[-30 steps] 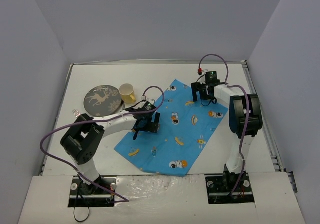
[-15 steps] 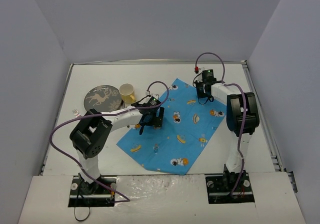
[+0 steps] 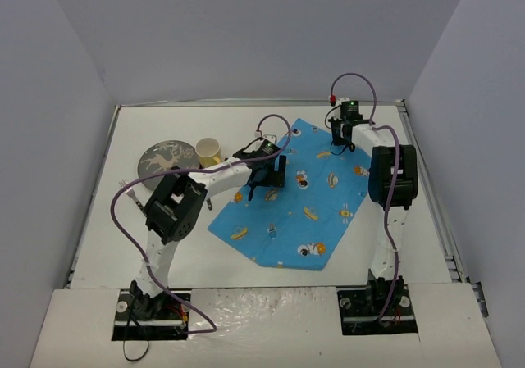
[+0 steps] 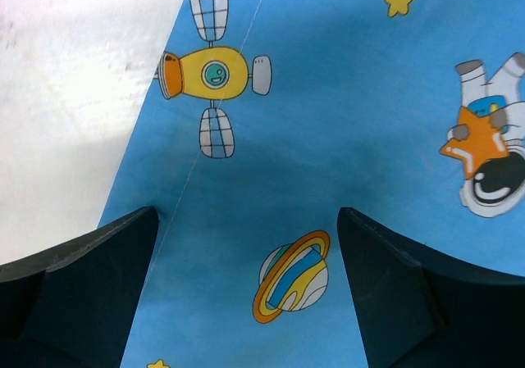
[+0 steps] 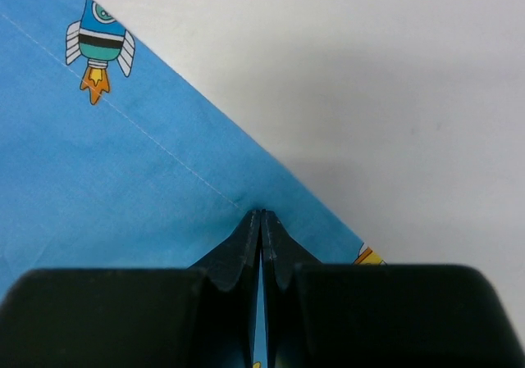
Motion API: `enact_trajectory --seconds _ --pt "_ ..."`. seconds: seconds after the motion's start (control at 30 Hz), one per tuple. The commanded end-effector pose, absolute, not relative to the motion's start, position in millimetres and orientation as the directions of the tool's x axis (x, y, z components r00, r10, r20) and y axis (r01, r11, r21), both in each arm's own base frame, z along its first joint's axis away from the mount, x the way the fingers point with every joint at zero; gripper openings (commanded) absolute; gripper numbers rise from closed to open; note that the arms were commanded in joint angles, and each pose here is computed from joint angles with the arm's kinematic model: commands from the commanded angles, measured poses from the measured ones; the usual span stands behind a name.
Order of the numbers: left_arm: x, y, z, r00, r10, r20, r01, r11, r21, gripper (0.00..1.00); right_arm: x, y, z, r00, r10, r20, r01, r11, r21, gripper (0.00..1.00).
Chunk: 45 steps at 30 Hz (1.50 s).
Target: Set the dinner table for one person
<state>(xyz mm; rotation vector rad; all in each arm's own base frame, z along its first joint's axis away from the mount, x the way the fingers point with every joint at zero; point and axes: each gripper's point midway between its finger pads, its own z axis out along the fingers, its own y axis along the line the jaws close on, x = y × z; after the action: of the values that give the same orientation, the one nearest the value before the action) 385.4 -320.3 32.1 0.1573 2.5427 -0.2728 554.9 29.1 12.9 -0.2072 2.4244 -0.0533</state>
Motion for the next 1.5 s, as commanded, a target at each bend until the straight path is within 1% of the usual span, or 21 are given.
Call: enact_trajectory --seconds 0.0,0.13,0.2,0.3,0.33,0.4,0.43,0.47,0.53,0.6,0.67,0.73,0.77,0.83,0.9,0.97,1.07,1.13,1.23,1.4,1.47 --pt "372 -325 -17 -0.928 -0.023 -0.373 0.08 0.963 -0.259 0.87 543 3 -27 -0.835 -0.168 -0.524 -0.115 0.985 -0.132 0.0" --pt "392 -336 -8 -0.916 -0.022 -0.402 0.096 0.958 -0.272 0.86 567 -4 -11 -0.807 -0.135 -0.574 -0.081 0.99 -0.12 0.0" --pt "404 -342 4 -0.901 -0.019 -0.433 0.117 0.952 -0.284 0.86 579 -2 12 -0.777 -0.124 -0.617 -0.069 0.991 -0.112 0.0" --pt "415 -346 35 -0.867 0.006 -0.498 0.177 0.938 -0.297 0.87 584 0 62 -0.722 -0.089 -0.686 -0.037 0.995 -0.089 0.07" --pt "417 -346 48 -0.851 0.014 -0.525 0.198 0.934 -0.297 0.87 582 -1 80 -0.703 -0.07 -0.708 -0.019 0.997 -0.081 0.12" --pt "421 -345 79 -0.813 0.022 -0.581 0.236 0.926 -0.295 0.89 571 1 102 -0.685 -0.039 -0.727 0.003 0.998 -0.056 0.27" --pt "421 -344 93 -0.797 0.029 -0.604 0.256 0.921 -0.295 0.89 570 2 105 -0.683 -0.022 -0.73 0.015 0.999 -0.044 0.28" --pt "420 -343 106 -0.777 0.054 -0.627 0.29 0.915 -0.281 0.9 559 2 127 -0.66 0.007 -0.751 0.037 0.999 -0.024 0.37" --pt "411 -339 146 -0.72 0.091 -0.688 0.36 0.897 -0.258 0.93 536 3 159 -0.626 0.057 -0.778 0.075 0.997 0.012 0.52" --pt "396 -335 173 -0.665 0.142 -0.734 0.422 0.881 -0.213 0.95 512 6 200 -0.566 0.112 -0.817 0.099 0.993 0.067 0.69" --pt "372 -328 207 -0.589 0.189 -0.786 0.488 0.858 -0.16 0.96 485 11 219 -0.533 0.186 -0.826 0.125 0.982 0.141 0.82" --pt "343 -326 211 -0.532 0.276 -0.801 0.559 0.824 -0.087 0.97 458 16 234 -0.504 0.241 -0.829 0.133 0.97 0.202 0.93" --pt "327 -326 210 -0.506 0.315 -0.803 0.592 0.804 -0.058 0.97 445 18 241 -0.489 0.267 -0.83 0.137 0.964 0.229 0.96" --pt "295 -328 202 -0.46 0.386 -0.8 0.653 0.757 -0.011 0.97 418 21 253 -0.456 0.314 -0.833 0.141 0.949 0.28 1.0" --pt "264 -332 188 -0.432 0.436 -0.789 0.705 0.709 0.006 0.97 397 24 273 -0.405 0.342 -0.848 0.128 0.939 0.318 1.0" --pt "237 -339 173 -0.404 0.472 -0.783 0.739 0.673 0.024 0.97 373 32 272 -0.398 0.391 -0.83 0.112 0.919 0.379 1.0" --pt "197 -356 151 -0.353 0.531 -0.77 0.791 0.609 0.058 0.96 340 41 289 -0.351 0.428 -0.833 0.056 0.897 0.438 1.0" --pt "189 -361 145 -0.324 0.546 -0.772 0.786 0.609 0.101 0.93 326 46 282 -0.365 0.436 -0.822 0.037 0.889 0.456 1.0" --pt "174 -379 132 -0.288 0.548 -0.785 0.797 0.592 0.121 0.91 304 52 284 -0.36 0.444 -0.821 -0.004 0.879 0.477 1.0" --pt "151 -406 107 -0.241 0.585 -0.774 0.816 0.554 0.164 0.86 282 54 274 -0.384 0.438 -0.813 -0.006 0.879 0.477 1.0" --pt "152 -414 98 -0.23 0.602 -0.764 0.812 0.552 0.191 0.85 277 54 273 -0.385 0.436 -0.814 -0.008 0.88 0.475 1.0"
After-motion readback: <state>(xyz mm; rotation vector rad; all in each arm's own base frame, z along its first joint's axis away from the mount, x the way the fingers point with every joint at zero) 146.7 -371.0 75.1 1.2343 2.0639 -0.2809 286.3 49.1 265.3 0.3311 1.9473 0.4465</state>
